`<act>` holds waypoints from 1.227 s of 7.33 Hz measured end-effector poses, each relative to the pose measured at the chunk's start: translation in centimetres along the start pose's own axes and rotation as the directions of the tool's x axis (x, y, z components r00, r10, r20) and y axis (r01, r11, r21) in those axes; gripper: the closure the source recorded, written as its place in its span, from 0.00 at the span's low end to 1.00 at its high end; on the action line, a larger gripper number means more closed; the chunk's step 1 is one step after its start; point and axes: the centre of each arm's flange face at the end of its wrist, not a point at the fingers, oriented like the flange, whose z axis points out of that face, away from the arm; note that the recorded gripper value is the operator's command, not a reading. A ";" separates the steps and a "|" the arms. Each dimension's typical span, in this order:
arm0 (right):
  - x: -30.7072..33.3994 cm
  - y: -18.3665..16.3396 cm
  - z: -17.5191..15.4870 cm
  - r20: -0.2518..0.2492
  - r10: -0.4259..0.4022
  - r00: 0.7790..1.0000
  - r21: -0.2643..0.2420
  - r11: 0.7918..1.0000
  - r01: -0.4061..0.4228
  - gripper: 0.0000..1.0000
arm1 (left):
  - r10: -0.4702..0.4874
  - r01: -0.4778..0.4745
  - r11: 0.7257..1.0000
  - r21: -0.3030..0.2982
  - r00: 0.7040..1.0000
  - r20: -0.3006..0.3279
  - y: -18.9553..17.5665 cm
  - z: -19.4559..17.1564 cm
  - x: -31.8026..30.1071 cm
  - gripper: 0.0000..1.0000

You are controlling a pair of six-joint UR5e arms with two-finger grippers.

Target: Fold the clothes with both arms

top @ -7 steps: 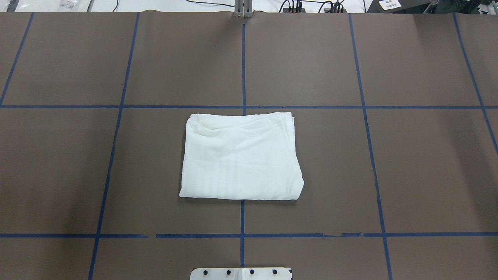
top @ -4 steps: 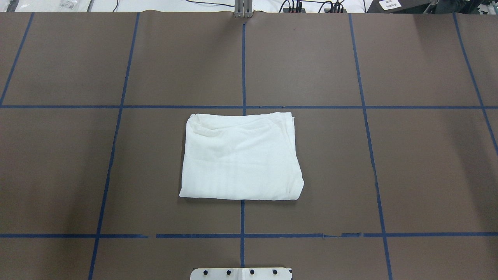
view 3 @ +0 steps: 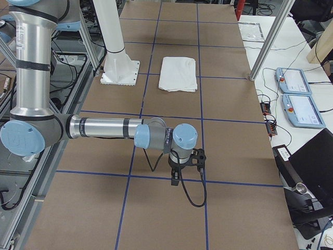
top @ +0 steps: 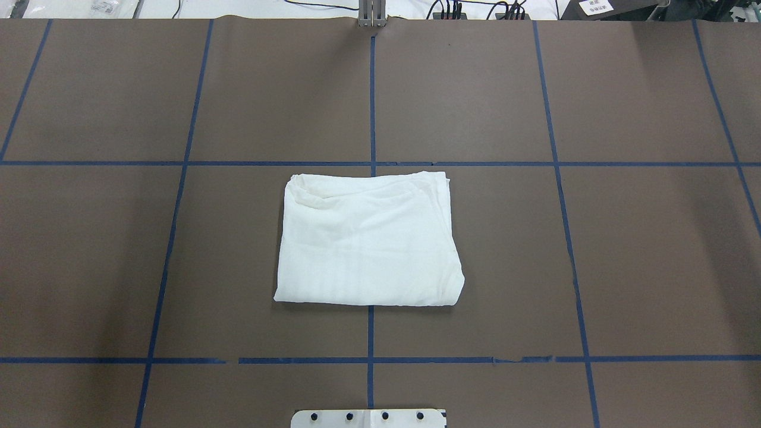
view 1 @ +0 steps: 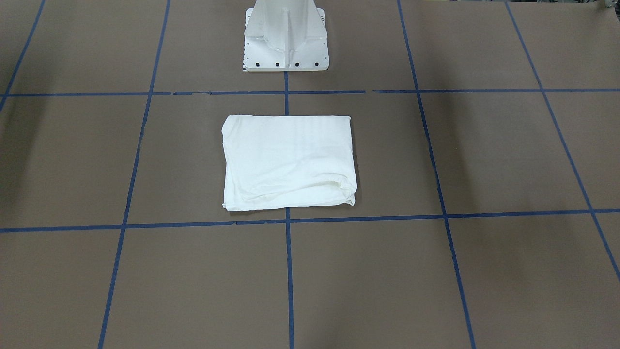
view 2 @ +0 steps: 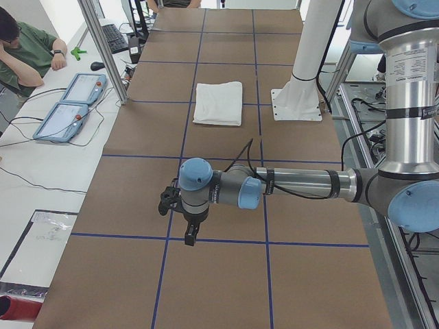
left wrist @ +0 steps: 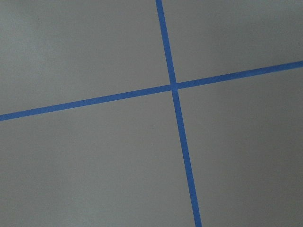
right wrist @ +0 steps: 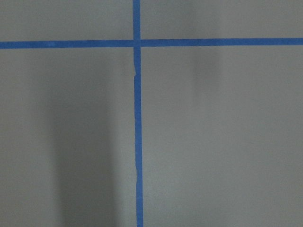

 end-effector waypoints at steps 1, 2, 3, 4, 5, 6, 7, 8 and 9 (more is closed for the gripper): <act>-0.2 -0.4 -0.2 -0.001 -0.003 1.000 0.004 1.000 0.003 0.00 | 0.000 0.000 1.000 0.000 1.000 0.000 0.0 0.0 0.0 0.00; -0.4 -0.9 -0.4 -0.002 -0.007 1.000 0.009 1.000 0.007 0.00 | 0.001 -0.001 1.000 0.001 1.000 0.000 0.0 0.0 0.0 0.00; -0.5 -1.5 -0.5 -0.002 -0.008 1.000 0.010 1.000 0.008 0.00 | 0.002 -0.002 1.000 0.003 1.000 0.000 0.0 -0.1 0.1 0.00; -0.5 -2.2 -0.6 -0.002 -0.010 1.000 0.012 1.000 0.010 0.00 | 0.003 -0.003 1.000 0.004 1.000 0.000 -0.1 -0.2 0.1 0.00; -0.7 -2.8 -0.8 -0.002 -0.013 1.000 0.015 1.000 0.013 0.00 | 0.004 -0.004 1.000 0.006 1.000 0.000 -0.1 -0.2 0.2 0.00; -0.8 -3.1 -0.9 -0.001 -0.014 1.000 0.018 1.000 0.014 0.00 | 0.004 -0.004 1.000 0.007 1.000 0.000 -0.2 -0.3 0.3 0.00; -0.9 -3.2 -1.0 0.000 -0.015 1.000 0.019 1.000 0.015 0.00 | 0.005 -0.005 1.000 0.010 1.000 0.001 -0.3 -0.4 0.4 0.00; -1.0 -3.3 -1.1 0.001 -0.016 1.000 0.021 1.000 0.016 0.00 | 0.005 -0.005 1.000 0.012 1.000 0.001 -0.4 -0.5 0.4 0.00; -1.0 -3.4 -1.1 0.002 -0.017 1.000 0.022 1.000 0.017 0.00 | 0.006 -0.006 1.000 0.013 1.000 0.001 -0.5 -0.6 0.5 0.00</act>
